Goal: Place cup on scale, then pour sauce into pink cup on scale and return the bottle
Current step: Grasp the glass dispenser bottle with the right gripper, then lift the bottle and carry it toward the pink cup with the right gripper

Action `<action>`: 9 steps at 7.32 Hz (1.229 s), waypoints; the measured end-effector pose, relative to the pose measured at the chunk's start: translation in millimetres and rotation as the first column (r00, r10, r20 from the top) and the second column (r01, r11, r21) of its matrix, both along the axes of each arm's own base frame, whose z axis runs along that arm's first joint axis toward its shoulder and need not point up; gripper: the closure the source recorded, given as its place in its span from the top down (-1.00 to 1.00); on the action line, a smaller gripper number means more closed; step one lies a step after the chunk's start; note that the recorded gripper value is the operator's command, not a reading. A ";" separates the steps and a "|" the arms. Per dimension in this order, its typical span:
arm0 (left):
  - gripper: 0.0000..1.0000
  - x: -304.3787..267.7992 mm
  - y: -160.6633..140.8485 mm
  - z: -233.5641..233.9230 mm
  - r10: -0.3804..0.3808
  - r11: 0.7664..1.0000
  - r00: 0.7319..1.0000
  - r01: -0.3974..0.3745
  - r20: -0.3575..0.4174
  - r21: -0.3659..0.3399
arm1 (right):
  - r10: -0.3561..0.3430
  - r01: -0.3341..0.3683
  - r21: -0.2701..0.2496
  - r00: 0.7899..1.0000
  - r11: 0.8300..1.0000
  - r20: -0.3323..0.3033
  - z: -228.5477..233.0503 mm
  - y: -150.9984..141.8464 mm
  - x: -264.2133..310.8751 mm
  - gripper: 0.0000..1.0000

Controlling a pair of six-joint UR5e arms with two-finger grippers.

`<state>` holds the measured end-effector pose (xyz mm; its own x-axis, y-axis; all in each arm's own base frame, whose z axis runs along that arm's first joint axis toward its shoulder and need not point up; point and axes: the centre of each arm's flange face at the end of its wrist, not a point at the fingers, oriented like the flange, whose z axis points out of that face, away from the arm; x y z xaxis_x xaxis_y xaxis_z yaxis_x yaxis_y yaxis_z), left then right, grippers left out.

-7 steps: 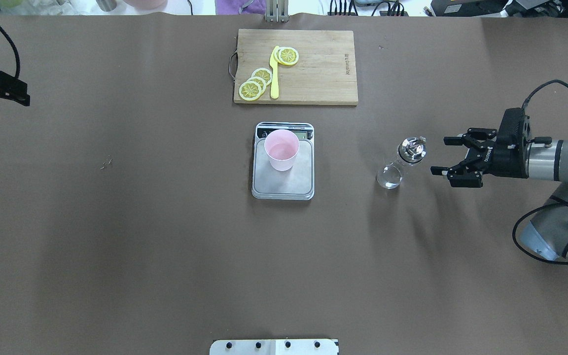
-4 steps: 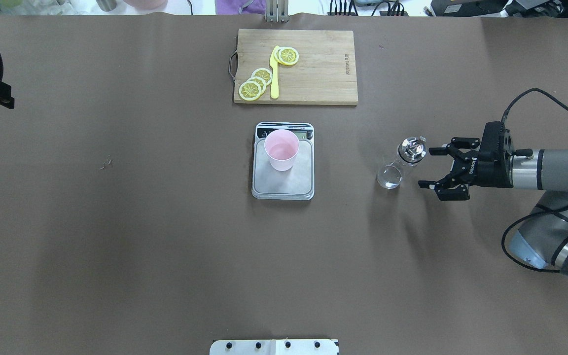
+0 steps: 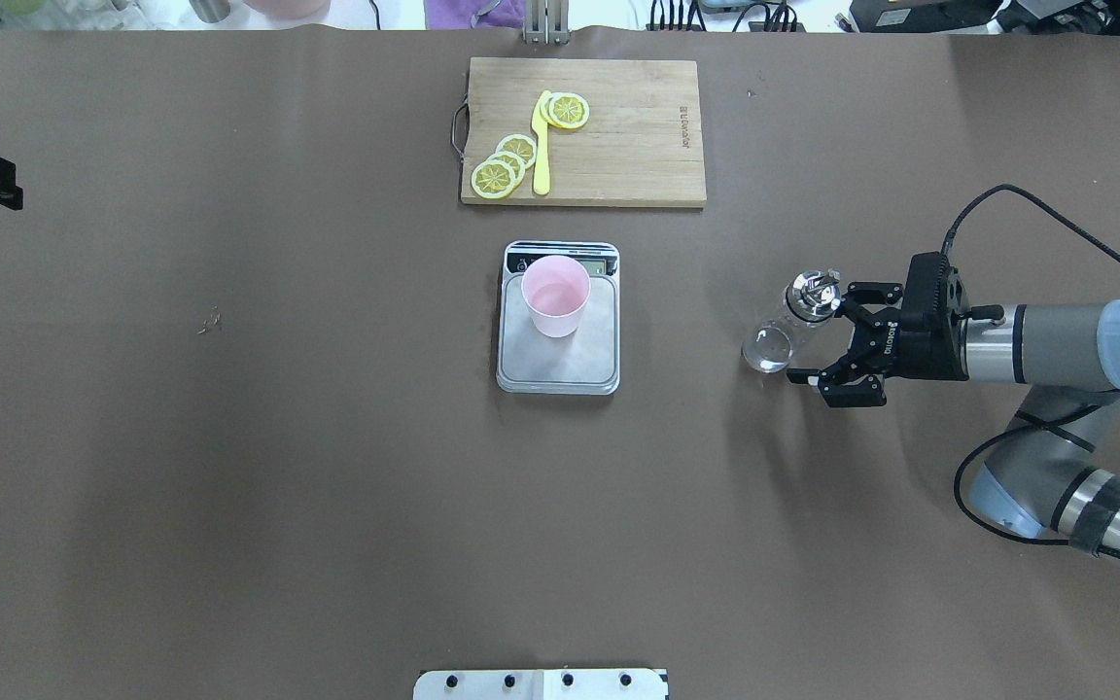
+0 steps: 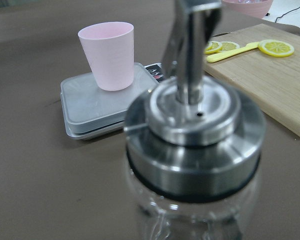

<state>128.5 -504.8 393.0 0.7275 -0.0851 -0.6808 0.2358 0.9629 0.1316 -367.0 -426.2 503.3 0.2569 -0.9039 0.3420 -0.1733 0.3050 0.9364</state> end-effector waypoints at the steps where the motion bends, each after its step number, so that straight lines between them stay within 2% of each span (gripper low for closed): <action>1: 0.96 -1.8 0.3 -1.4 -0.003 1.000 1.000 0.003 0.000 0.001 | 0.022 -0.022 -0.006 1.000 1.000 -0.001 3.6 2.2 -4.3 0.95; 5: 0.96 -3.1 0.4 -2.2 -0.006 1.000 1.000 0.006 0.000 0.000 | 0.105 -0.104 -0.018 0.994 0.994 0.011 8.2 11.3 -17.2 0.93; 6: 0.96 -3.0 0.2 -1.7 -0.006 1.000 1.000 0.006 0.000 -0.001 | 0.106 -0.105 -0.018 0.994 0.994 0.017 5.5 15.4 -24.8 0.74; 7: 0.96 -2.9 0.0 -1.1 -0.006 1.000 1.000 0.006 0.001 -0.002 | 0.102 -0.102 -0.018 0.995 0.995 0.020 3.7 18.0 -29.4 -0.05; 8: 0.96 -3.3 0.1 -1.5 -0.007 1.000 1.000 0.007 0.001 -0.001 | 0.099 -0.098 -0.016 0.995 0.995 0.022 2.8 19.4 -31.3 -0.67; 9: 0.95 -4.2 0.9 -3.4 -0.008 1.000 1.000 0.008 0.000 0.001 | 0.094 -0.094 -0.013 0.995 0.996 0.023 1.5 20.1 -32.4 -1.00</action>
